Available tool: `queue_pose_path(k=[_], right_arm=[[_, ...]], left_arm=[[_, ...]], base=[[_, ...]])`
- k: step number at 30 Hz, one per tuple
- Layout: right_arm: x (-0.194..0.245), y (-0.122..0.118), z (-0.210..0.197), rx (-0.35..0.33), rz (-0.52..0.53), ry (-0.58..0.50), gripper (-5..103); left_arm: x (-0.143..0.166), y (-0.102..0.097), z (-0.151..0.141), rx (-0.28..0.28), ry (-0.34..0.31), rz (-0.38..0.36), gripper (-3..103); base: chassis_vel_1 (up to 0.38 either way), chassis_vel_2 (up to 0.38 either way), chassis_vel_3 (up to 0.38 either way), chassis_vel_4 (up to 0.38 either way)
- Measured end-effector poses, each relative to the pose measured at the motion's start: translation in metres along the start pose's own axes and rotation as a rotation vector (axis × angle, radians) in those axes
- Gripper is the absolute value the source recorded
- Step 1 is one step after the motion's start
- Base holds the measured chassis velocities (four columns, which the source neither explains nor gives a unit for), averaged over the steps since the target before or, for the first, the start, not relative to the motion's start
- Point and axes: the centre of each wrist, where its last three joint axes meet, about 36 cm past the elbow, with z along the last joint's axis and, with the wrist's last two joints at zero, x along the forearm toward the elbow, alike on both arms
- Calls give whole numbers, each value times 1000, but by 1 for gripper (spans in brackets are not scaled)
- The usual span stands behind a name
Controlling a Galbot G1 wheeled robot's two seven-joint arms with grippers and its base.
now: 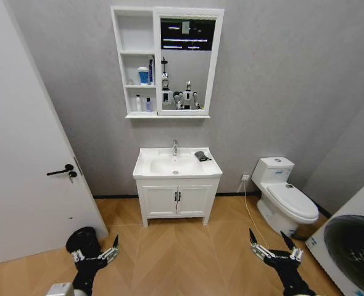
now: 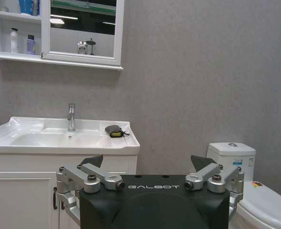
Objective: Move facial cleanser and shampoo from washbasin to cabinet, then wipe washbasin with towel.
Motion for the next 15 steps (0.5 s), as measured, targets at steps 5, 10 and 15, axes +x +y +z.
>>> queue_pose_path(k=[5,10,15], right_arm=[[0,0,0,0,0,0,100],[0,0,0,0,0,0,100],[0,0,0,0,0,0,100]], left_arm=[[0,0,0,0,0,0,100],[0,0,0,0,0,0,100],[0,0,0,0,0,0,100]], base=[[185,-166,-216,229],[27,23,-40,64],[-63,60,80,-43]])
